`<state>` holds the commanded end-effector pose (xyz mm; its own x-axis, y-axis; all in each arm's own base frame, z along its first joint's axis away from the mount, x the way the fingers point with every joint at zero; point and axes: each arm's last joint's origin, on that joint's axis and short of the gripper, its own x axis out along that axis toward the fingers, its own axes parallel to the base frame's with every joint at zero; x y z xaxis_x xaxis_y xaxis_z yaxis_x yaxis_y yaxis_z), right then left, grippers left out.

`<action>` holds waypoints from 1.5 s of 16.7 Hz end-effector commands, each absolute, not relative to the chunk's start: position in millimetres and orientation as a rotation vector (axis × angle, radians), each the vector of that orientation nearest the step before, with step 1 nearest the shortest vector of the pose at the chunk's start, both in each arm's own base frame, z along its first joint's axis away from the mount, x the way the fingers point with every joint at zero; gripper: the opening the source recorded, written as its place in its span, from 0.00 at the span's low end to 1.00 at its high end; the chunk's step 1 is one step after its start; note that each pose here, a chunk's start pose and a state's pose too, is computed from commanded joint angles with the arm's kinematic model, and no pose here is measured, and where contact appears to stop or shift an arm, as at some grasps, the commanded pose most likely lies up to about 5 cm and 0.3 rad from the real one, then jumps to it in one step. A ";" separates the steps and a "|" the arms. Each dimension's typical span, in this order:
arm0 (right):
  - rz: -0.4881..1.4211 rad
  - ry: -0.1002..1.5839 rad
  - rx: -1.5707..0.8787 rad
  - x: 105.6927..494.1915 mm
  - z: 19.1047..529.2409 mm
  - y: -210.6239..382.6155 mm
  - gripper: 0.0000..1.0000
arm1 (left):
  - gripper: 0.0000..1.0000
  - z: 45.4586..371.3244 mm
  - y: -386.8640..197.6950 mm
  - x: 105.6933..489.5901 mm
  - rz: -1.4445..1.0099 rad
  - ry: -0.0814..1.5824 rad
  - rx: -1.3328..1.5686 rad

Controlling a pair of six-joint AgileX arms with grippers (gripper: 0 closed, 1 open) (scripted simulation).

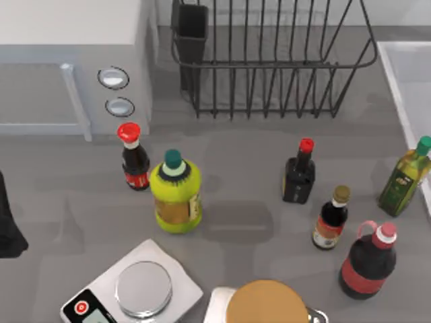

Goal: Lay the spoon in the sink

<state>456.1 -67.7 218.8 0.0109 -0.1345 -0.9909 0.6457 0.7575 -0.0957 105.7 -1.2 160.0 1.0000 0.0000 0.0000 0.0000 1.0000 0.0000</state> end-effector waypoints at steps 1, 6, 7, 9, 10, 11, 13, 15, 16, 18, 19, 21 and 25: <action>-0.643 1.431 0.440 466.3 213.5 -60.3 0.00 | 1.00 160.0 -1.2 105.7 0.000 0.000 0.000; -0.649 1.405 0.423 490.4 195.7 -37.1 0.00 | 1.00 160.0 -1.2 105.7 0.000 0.000 0.000; -0.649 1.405 0.423 490.4 195.7 -37.1 0.00 | 1.00 160.0 -1.2 105.7 0.000 0.000 0.000; -0.649 1.405 0.423 490.4 195.7 -37.1 0.00 | 1.00 160.0 -1.2 105.7 0.000 0.000 0.000; -0.652 1.405 0.429 490.0 195.7 -39.4 0.00 | 1.00 160.0 -1.2 105.7 0.000 0.000 0.000; -0.652 1.405 0.430 490.1 194.8 -39.6 0.00 | 1.00 160.0 -1.2 105.7 0.000 0.000 0.000; -0.650 1.403 0.428 491.1 186.7 -40.3 0.00 | 1.00 160.0 -1.2 105.7 0.000 0.000 0.000; -0.646 1.408 0.422 491.9 172.0 -40.8 0.00 | 1.00 160.0 -1.2 105.7 0.000 0.000 0.000; -0.648 1.408 0.423 492.2 164.0 -42.2 0.00 | 1.00 160.0 -1.2 105.7 0.000 0.000 0.000; -0.649 1.406 0.423 492.2 152.9 -44.0 0.00 | 1.00 160.0 -1.2 105.7 0.000 0.000 0.000; -0.649 1.405 0.423 492.1 151.3 -44.2 0.00 | 1.00 160.0 -1.2 105.7 0.000 0.000 0.000; -0.649 1.405 0.423 492.1 151.2 -44.2 0.00 | 1.00 160.0 -1.2 105.7 0.000 0.000 0.000; -0.649 1.405 0.423 492.1 151.2 -44.2 0.23 | 1.00 160.0 -1.2 105.7 0.000 0.000 0.000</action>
<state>492.1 -44.2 151.2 0.0381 -0.1660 -0.9854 0.6430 0.7589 -0.1030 105.7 -1.2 160.0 1.0000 0.0000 0.0000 0.0000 1.0000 0.0000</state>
